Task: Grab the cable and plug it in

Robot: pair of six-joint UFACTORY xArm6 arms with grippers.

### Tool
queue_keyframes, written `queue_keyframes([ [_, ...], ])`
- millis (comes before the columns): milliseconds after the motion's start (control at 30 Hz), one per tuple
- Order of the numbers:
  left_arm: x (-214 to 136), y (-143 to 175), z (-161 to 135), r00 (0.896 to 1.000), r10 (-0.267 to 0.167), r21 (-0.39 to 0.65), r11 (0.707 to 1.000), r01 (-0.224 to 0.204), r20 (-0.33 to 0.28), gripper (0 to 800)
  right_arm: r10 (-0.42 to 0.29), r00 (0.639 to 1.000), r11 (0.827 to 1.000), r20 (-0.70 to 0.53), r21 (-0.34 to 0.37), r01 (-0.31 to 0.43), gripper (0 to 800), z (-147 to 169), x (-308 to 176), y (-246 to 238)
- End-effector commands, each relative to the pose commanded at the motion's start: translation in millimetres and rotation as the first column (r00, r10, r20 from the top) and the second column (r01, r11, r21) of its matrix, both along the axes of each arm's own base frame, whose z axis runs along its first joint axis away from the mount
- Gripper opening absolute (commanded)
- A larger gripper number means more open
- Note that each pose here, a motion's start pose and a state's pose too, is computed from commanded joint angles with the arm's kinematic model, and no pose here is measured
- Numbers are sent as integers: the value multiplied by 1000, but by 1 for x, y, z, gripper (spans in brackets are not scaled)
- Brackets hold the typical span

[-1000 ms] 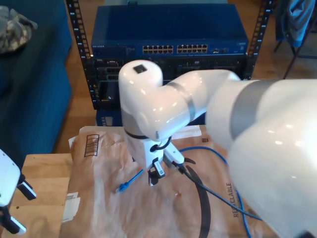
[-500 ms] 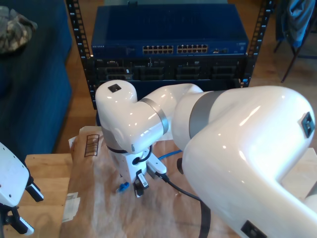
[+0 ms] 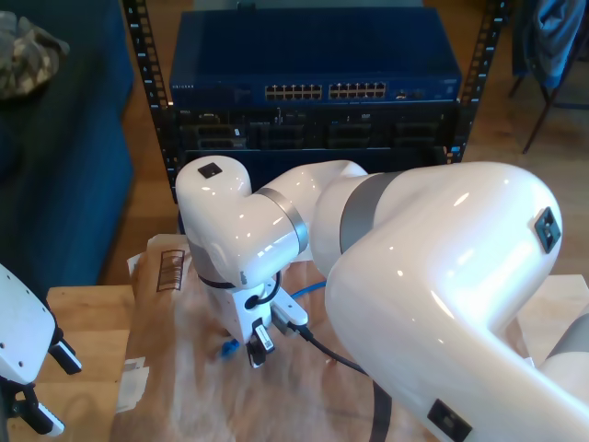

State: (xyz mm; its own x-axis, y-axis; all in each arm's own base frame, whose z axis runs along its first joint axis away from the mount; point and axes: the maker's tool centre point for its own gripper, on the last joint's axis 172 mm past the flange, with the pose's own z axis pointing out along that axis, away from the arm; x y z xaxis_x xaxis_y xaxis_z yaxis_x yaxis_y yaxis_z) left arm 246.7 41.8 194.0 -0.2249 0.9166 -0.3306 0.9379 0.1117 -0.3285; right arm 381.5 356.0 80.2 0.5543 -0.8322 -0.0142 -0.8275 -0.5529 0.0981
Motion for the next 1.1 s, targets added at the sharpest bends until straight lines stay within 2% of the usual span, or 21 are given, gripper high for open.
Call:
queue_keyframes([
  [33, 0, 0, 0, 1000, -1, -2, 1000, 1, 1, 800, 0, 1000, 1000, 0, 0, 0, 457, 0, 0, 0],
  [67, 0, 0, 0, 1000, -1, -2, 1000, 1, 1, 800, -3, 1000, 1000, -1, -1, 3, 440, -1, 0, 0],
  [267, 0, 0, 0, 1000, 1, -1, 1000, -1, 0, 800, -5, 1000, 1000, 4, 2, 5, 205, -5, 1, 1],
  [367, 0, 0, 0, 1000, 1, -2, 1000, -1, -1, 800, -11, 1000, 1000, 9, 8, 11, 45, -4, 4, 1],
  [500, 3, -3, 3, 1000, -14, 1, 1000, 14, 6, 800, -33, 999, 999, 19, 19, 33, 7, 3, 10, -2],
  [567, 7, -12, 7, 999, -42, 8, 999, 42, 15, 800, -92, 995, 995, 41, 37, 90, 4, 25, 15, -6],
  [667, 22, -35, 20, 996, -79, 31, 996, 78, 31, 800, -263, 963, 964, 49, 46, 261, 3, 61, 32, -59],
  [800, 43, -91, 42, 984, -171, 83, 983, 167, 51, 800, -393, 916, 918, 84, 93, 385, 2, 105, 39, -110],
  [900, 49, -138, 55, 969, -240, 110, 966, 233, 55, 800, -499, 863, 859, 73, 170, 483, 2, 140, 35, -144],
  [967, 60, -156, 58, 966, -250, 119, 963, 241, 66, 800, -558, 829, 816, 37, 204, 540, 2, 163, 29, -161],
  [1033, 70, -172, 58, 969, -234, 88, 970, 227, 79, 800, -601, 799, 780, 19, 234, 581, 2, 184, 26, -176],
  [1100, 81, -199, 73, 969, -210, 14, 978, 210, 127, 800, -635, 772, 740, 2, 286, 608, 2, 204, 24, -180],
])
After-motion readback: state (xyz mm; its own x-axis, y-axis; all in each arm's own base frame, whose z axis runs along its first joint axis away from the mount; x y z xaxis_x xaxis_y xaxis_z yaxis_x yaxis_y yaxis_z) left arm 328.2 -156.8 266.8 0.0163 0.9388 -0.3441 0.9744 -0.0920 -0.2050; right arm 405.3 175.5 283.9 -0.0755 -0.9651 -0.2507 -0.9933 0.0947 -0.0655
